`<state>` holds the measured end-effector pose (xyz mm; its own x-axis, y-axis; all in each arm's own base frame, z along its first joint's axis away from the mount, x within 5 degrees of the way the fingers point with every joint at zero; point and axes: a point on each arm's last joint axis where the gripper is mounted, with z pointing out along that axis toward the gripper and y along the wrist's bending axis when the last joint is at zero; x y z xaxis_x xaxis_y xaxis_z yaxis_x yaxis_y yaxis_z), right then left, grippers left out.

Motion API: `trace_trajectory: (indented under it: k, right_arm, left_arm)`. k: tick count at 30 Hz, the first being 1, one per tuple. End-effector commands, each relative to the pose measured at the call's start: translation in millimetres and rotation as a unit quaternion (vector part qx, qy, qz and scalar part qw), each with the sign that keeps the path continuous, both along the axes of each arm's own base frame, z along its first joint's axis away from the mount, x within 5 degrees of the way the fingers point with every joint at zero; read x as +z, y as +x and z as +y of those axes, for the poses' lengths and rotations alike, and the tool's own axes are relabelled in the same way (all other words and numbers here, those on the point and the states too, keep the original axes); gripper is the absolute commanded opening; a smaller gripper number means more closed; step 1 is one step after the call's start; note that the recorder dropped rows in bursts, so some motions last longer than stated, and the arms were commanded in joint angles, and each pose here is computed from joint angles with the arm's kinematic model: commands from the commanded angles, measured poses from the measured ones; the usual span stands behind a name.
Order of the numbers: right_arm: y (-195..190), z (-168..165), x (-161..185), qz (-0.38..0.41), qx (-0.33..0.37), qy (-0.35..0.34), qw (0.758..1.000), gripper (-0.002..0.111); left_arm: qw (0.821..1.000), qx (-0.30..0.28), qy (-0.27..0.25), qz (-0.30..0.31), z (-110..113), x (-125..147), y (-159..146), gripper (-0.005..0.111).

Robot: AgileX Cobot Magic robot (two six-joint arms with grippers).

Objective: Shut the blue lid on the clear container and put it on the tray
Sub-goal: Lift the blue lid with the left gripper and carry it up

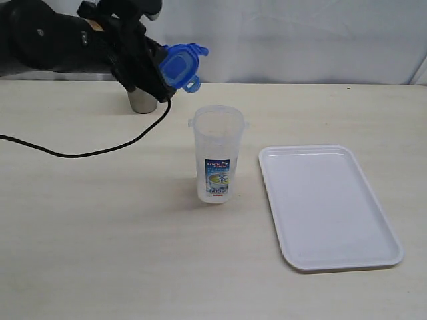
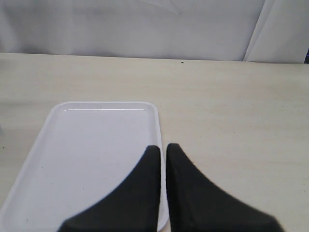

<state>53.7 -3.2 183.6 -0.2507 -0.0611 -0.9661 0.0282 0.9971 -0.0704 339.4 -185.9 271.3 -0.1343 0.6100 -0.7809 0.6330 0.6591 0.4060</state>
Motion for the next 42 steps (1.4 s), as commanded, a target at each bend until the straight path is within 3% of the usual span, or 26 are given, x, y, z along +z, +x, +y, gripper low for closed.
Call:
trace_trajectory:
  k: [1,5,17,21,24,27,30,32,34,36,42]
  right_arm:
    - [-0.3,-0.3,-1.0,0.000,-0.004,0.003,1.000,0.005]
    - [-0.3,-0.3,-1.0,0.000,-0.004,0.003,1.000,0.005]
    - [-0.3,-0.3,-1.0,0.000,-0.004,0.003,1.000,0.005]
    - [-0.3,-0.3,-1.0,0.000,-0.004,0.003,1.000,0.005]
    - [-0.3,-0.3,-1.0,0.000,-0.004,0.003,1.000,0.005]
    - [-0.3,-0.3,-1.0,0.000,-0.004,0.003,1.000,0.005]
    - [-0.3,-0.3,-1.0,0.000,-0.004,0.003,1.000,0.005]
    - [-0.3,-0.3,-1.0,0.000,-0.004,0.003,1.000,0.005]
    - [-0.3,-0.3,-1.0,0.000,-0.004,0.003,1.000,0.005]
    - [-0.3,-0.3,-1.0,0.000,-0.004,0.003,1.000,0.005]
    - [-0.3,-0.3,-1.0,0.000,-0.004,0.003,1.000,0.005]
  left_arm:
    - [0.989,-0.084,0.088,-0.086,-23.4,8.6,-12.3,0.000]
    - [0.974,-0.126,0.119,-0.145,-38.4,13.9,-19.6,0.000]
    - [0.954,-0.114,0.130,-0.245,-38.6,28.9,-14.3,0.000]
    - [0.941,-0.031,0.156,-0.297,-28.7,38.2,-6.6,0.000]
    - [0.915,0.066,0.216,-0.334,-18.2,43.8,-3.6,0.000]
    - [0.884,0.112,0.294,-0.345,-11.0,41.5,-1.7,0.000]
    - [0.870,0.151,0.313,-0.350,-4.8,41.5,0.0,0.000]
    - [0.881,0.148,0.304,-0.330,-5.4,36.4,0.7,0.000]
    - [0.908,0.109,0.283,-0.288,-11.4,26.3,0.1,0.000]
    - [0.923,0.066,0.271,-0.264,-19.2,17.8,-2.0,0.000]
    - [0.922,0.004,0.282,-0.264,-47.7,0.5,-12.5,0.000]
